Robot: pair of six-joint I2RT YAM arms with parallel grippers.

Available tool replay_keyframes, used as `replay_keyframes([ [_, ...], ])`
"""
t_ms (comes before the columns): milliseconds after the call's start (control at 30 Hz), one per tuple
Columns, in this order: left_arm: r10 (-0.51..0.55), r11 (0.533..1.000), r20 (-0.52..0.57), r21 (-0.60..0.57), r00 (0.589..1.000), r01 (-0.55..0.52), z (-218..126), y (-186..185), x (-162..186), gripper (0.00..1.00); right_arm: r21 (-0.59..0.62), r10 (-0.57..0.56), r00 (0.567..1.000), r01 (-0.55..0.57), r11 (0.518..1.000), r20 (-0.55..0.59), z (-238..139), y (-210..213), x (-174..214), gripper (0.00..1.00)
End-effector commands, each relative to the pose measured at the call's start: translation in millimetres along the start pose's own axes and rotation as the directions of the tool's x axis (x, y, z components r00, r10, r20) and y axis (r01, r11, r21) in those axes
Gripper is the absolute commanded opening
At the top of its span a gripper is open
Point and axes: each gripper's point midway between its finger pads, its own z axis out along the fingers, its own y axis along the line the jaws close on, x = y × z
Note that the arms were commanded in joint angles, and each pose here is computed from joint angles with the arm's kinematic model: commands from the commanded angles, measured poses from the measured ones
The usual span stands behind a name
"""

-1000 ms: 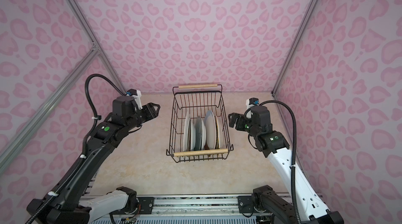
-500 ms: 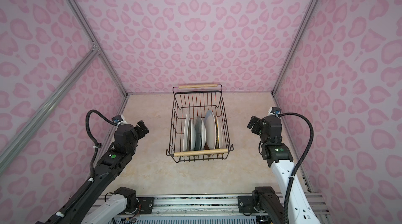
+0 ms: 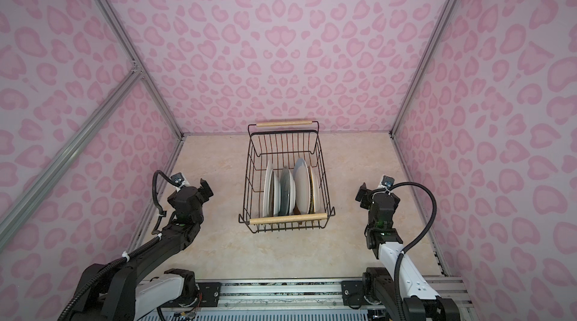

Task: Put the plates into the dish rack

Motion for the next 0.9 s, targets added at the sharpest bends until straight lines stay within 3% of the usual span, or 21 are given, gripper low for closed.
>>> replay_keyframes([
  [0,-0.025,0.993,0.131,0.119,0.991,0.009,-1,-16,-31,0.97,0.027,-0.005,0.991,0.001,1.000,0.131,2,-3,-23,0.98],
  [267,0.043,0.995,0.145,0.079,0.988,-0.055,8,-9,-34,0.97,0.008,-0.018,0.992,0.017,1.000,0.122,23,3,-3,0.98],
  [333,0.037,0.999,0.091,0.026,0.995,-0.040,17,3,-21,0.97,0.012,-0.026,0.991,0.025,1.000,0.129,32,4,0,0.98],
  [533,0.013,0.997,0.147,0.073,0.989,-0.024,15,7,-1,0.97,0.014,-0.035,0.987,0.034,0.999,0.155,46,5,13,0.99],
  [633,0.051,0.988,0.130,0.139,0.990,-0.069,19,-7,5,0.97,-0.014,-0.059,0.984,0.063,0.998,0.171,48,12,19,0.99],
  [800,0.017,0.984,0.165,0.174,0.986,-0.046,21,-6,10,0.97,-0.065,-0.090,0.986,0.100,0.993,0.140,54,25,21,0.99],
  [867,0.031,0.982,0.133,0.179,0.991,-0.055,22,-8,12,0.97,-0.092,-0.111,0.988,0.122,0.988,0.111,57,31,24,0.99],
])
